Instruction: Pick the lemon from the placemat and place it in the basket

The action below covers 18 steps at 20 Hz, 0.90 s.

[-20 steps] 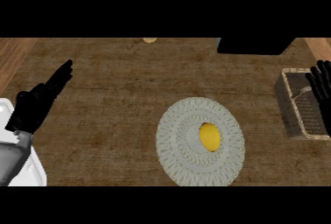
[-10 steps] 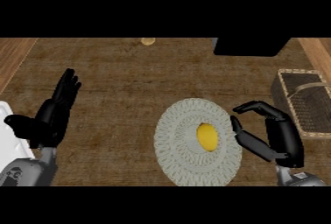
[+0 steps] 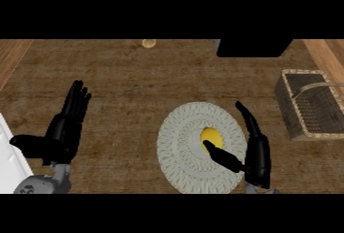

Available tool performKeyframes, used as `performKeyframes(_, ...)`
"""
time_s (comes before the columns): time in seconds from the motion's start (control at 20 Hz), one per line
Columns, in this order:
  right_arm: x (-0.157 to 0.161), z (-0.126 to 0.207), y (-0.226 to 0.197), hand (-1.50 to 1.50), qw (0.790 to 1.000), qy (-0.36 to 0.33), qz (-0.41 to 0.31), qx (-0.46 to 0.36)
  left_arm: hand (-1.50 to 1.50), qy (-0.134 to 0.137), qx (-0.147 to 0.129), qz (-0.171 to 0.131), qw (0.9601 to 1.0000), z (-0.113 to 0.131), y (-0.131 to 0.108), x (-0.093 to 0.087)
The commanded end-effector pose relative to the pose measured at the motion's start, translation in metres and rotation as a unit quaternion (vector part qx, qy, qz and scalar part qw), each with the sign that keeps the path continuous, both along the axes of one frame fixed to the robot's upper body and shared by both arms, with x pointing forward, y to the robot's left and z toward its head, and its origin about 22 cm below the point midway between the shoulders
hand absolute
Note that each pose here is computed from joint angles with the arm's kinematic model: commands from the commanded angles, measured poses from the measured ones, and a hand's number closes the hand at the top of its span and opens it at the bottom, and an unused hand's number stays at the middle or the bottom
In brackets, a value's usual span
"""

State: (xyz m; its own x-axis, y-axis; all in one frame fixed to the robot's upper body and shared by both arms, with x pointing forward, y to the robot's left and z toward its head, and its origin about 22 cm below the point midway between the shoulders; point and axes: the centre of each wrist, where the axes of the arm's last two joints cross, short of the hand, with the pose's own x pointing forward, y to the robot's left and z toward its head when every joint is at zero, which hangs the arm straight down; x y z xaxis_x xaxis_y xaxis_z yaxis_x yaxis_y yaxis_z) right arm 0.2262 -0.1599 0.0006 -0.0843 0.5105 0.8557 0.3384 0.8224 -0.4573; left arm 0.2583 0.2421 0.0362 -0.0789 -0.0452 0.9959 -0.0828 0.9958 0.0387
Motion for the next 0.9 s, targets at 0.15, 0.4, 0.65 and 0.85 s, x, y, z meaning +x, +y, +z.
performKeyframes(0.15,-0.007,-0.018,-0.042,-1.5,0.976,0.12,-0.114,-0.138,0.0,0.005,0.001,0.021,0.9998,-0.007,0.004,-0.009)
performKeyframes(0.4,-0.004,0.009,-0.034,-1.5,0.948,0.227,-0.083,-0.205,0.0,0.0,0.001,0.012,0.9999,-0.005,0.002,-0.012)
performKeyframes(0.65,-0.007,0.062,0.015,-1.5,0.928,0.3,-0.038,-0.217,0.0,-0.001,0.003,0.011,0.9999,-0.01,-0.004,-0.013)
performKeyframes(0.85,-0.015,0.12,0.052,-1.5,0.921,0.319,-0.056,-0.214,0.0,-0.006,-0.003,0.004,1.0,-0.006,-0.002,-0.009)
